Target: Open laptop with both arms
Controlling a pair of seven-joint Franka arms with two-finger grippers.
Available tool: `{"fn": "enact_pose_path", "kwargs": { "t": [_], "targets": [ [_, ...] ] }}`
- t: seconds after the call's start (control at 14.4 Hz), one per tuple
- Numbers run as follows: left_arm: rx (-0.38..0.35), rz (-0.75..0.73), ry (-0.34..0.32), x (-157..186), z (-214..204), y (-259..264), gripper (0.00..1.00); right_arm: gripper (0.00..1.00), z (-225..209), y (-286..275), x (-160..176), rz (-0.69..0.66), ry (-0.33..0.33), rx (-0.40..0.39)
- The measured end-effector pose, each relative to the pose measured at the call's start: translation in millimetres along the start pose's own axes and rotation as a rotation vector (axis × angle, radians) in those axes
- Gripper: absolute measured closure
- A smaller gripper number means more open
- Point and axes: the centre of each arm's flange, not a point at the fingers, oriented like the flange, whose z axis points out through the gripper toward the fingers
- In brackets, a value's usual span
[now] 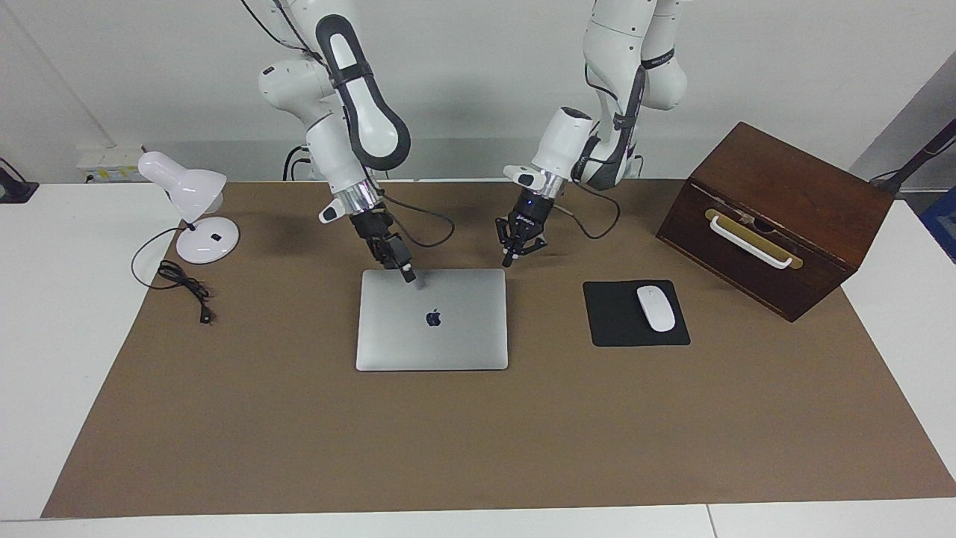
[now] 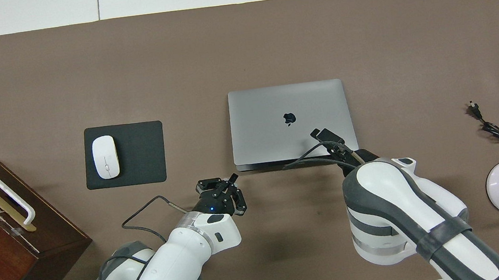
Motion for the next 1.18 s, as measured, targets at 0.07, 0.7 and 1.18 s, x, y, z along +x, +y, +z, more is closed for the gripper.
{"fn": "enact_pose_path", "kwargs": {
  "t": [0.07,0.7,1.18],
  "targets": [
    [0.0,-0.002,-0.002,1,4,-1,0.99,0.0,1,1,0,-0.001,0.0,-0.003],
    [-0.001,-0.008,-0.01,8,28,-2,0.99,0.0,4,-8,2,-0.001,0.002,0.01],
    [-0.002,-0.008,-0.024,5,41,-2,0.99,0.0,5,-12,7,0.006,0.011,0.016]
  ]
}}
